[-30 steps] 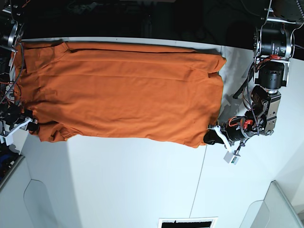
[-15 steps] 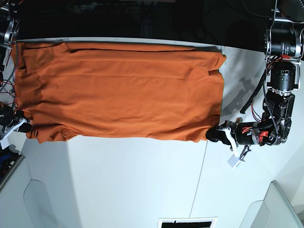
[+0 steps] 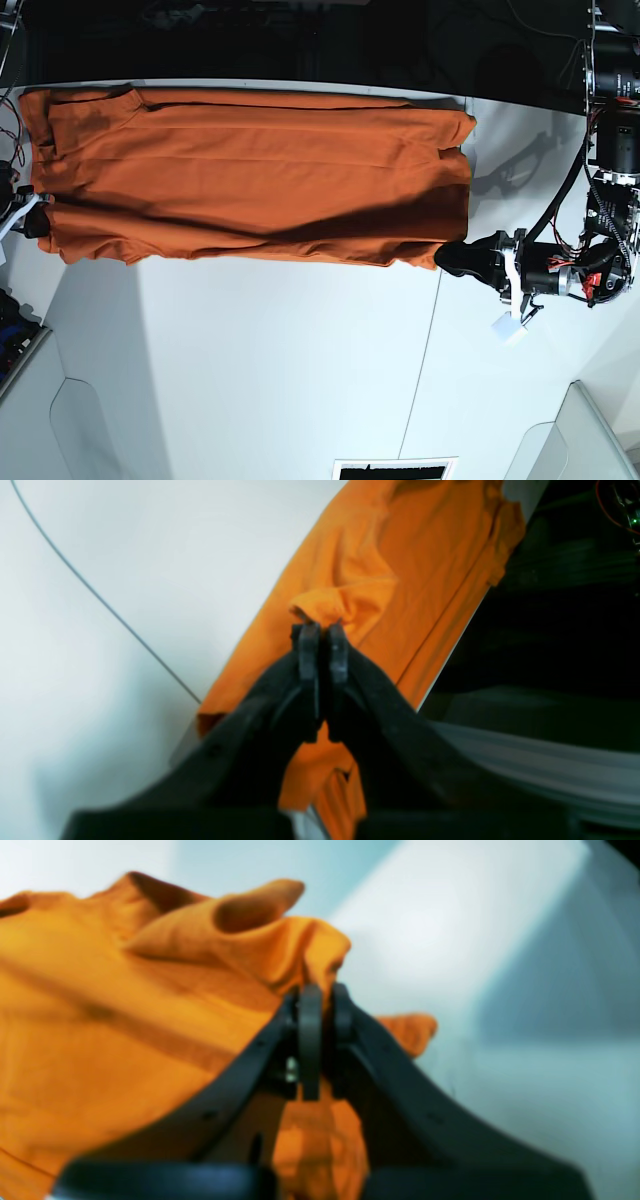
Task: Layout the t-shirt on the table in an organized manner, then fold the t-shirt properly
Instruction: 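Lift the grasped edge and fold it over onto the first fold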
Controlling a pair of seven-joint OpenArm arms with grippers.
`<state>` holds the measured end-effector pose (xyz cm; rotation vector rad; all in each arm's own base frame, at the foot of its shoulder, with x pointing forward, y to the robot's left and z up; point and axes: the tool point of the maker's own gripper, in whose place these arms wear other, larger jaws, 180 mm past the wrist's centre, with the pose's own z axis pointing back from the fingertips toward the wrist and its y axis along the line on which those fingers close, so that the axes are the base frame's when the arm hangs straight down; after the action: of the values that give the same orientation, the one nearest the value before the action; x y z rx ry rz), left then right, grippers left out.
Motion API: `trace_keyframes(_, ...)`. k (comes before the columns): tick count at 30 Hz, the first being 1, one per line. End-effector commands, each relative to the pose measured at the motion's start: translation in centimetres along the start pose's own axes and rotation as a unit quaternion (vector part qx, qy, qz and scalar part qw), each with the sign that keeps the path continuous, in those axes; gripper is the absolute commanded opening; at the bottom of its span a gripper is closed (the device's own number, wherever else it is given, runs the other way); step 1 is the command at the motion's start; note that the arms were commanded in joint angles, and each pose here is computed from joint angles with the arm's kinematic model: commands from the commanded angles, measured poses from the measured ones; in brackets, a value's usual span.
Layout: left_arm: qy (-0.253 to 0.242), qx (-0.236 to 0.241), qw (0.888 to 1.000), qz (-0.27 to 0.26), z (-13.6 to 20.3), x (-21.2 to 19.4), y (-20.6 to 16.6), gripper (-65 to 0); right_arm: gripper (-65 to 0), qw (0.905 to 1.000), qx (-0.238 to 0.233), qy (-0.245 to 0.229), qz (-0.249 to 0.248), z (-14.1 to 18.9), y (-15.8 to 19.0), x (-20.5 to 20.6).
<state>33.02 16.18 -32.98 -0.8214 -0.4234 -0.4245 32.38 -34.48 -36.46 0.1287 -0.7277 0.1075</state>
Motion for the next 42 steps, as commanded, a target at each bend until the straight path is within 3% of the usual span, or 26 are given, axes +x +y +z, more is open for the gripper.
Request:
trace_keyframes(1, -0.019, 0.006, 1.0, -0.013, 1.5, 1.3, 0.0, -65.0, -65.0, 0.9994, -0.012, -0.033, 0.009, 1.4, -1.0, 2.2)
trace_keyframes(8, 0.001, 0.015, 1.0, 0.006, 1.8, -1.1, 0.8, -65.0, -65.0, 0.9984, -0.02, -0.051, -0.016, 4.0, -1.9, 0.8)
trace_keyframes(14, 0.025, 0.006, 0.999, 0.037, 0.7, -4.6, 0.8, -64.9, -65.0, 0.9993, -0.007, -0.034, -0.013, 4.5, -0.8, -1.1)
trace_keyframes(18, 0.036, 0.001, 0.998, 0.051, 0.3, -6.3, 0.7, -53.5, -65.0, 0.9993, -0.006, -0.033, -0.012, 4.5, -0.7, -1.2)
trace_keyframes(23, 0.038, 0.001, 0.998, 0.055, 0.2, -6.8, 0.7, -52.3, -65.0, 0.9995, -0.006, -0.029, -0.012, 4.5, -0.7, -1.5)
trace_keyframes(25, 0.031, 0.004, 0.998, 0.055, 0.5, -6.4, 0.8, -49.0, -65.0, 0.9995, -0.006, -0.029, -0.013, 4.5, -0.7, -1.5)
trace_keyframes(36, -0.068, 0.037, 0.996, -0.032, 4.9, -0.8, -1.1, -47.9, -65.0, 0.9995, -0.006, -0.028, -0.013, 4.5, -0.7, -1.5)
trace_keyframes(39, -0.062, 0.02, 0.996, -0.062, 3.6, -1.3, -3.4, -48.0, -65.0, 0.9995, -0.006, -0.029, -0.013, 4.5, -0.7, -1.5)
trace_keyframes(42, -0.072, -0.029, 0.993, -0.084, 0.5, -2.4, -7.6, -48.0, -65.0, 0.9995, -0.004, -0.029, -0.015, 4.4, -0.5, -1.6)
